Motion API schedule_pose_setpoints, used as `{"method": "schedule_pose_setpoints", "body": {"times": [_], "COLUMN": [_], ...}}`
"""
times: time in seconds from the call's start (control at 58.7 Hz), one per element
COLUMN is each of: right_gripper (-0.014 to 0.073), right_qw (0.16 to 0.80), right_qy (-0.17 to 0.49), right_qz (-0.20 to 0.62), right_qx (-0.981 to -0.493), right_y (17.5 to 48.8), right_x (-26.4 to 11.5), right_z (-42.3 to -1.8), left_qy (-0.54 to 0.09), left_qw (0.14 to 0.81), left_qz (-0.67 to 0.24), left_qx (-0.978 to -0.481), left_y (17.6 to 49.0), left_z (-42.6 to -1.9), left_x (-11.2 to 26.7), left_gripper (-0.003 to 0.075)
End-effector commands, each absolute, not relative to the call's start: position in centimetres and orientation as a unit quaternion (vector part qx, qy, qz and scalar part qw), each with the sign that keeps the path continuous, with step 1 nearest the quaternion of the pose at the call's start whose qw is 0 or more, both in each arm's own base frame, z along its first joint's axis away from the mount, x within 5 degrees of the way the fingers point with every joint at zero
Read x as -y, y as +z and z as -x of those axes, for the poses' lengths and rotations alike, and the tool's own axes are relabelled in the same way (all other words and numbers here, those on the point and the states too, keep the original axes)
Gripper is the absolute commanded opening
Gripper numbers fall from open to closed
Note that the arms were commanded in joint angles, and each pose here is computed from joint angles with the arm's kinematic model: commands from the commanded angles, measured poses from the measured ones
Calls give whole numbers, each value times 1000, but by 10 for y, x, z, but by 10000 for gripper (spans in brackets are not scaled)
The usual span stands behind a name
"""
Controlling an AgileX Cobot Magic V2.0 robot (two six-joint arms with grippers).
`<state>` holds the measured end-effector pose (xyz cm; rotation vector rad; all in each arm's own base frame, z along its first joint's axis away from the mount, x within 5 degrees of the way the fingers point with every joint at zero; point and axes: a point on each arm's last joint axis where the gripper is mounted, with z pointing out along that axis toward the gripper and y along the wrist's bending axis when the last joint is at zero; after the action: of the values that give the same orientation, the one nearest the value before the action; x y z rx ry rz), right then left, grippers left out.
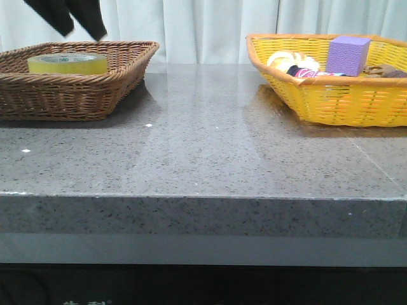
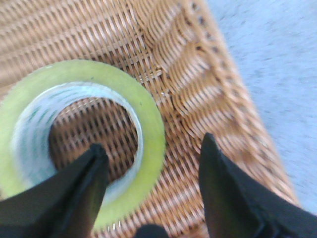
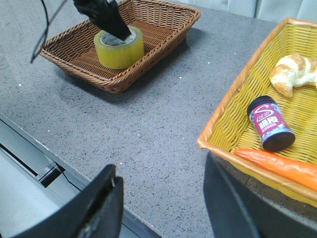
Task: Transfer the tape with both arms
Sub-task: 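Open the left gripper and withdraw it from the brown basket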
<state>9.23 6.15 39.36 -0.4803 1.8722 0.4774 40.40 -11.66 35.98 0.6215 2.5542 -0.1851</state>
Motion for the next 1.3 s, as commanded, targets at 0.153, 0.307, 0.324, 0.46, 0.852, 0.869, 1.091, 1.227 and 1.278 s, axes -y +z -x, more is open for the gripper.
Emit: {"method": "schedule_pose_setpoints", "body": {"times": [0.153,0.307,0.324,0.46,0.852,0.869,1.091,1.227,1.278], "right_gripper": [402,402,402,402,402,402,402,402,393], "right_qw": [584,584,584,582,553,553,549,549,549], "right_qy": [212,212,212,212,150,146,138,138,138], "right_qz": [193,193,193,193,144,142,134,134,134], "right_qx": [-760,-760,-760,-761,-807,-808,-814,-813,-813], "right_y": [408,408,408,408,398,397,396,396,396], "right_x": [-61,-61,-61,-61,-46,-46,-43,-43,-43], "right_z": [-92,-92,-92,-92,-97,-97,-97,-97,-97], "left_qy": [-90,-90,-91,-95,-105,-106,-121,-123,-123], "left_qw": [332,357,362,389,482,484,510,522,523], "left_qz": [-243,-254,-253,-245,-203,-198,-164,-162,-162], "left_qx": [-907,-894,-893,-883,-846,-846,-835,-828,-827], "left_y": [427,427,426,418,394,393,391,393,393], "left_z": [-323,-279,-273,-233,-142,-140,-120,-121,-121], "left_x": [124,118,117,102,62,61,52,52,52], "left_gripper": [409,409,409,409,409,409,405,362,326]}}
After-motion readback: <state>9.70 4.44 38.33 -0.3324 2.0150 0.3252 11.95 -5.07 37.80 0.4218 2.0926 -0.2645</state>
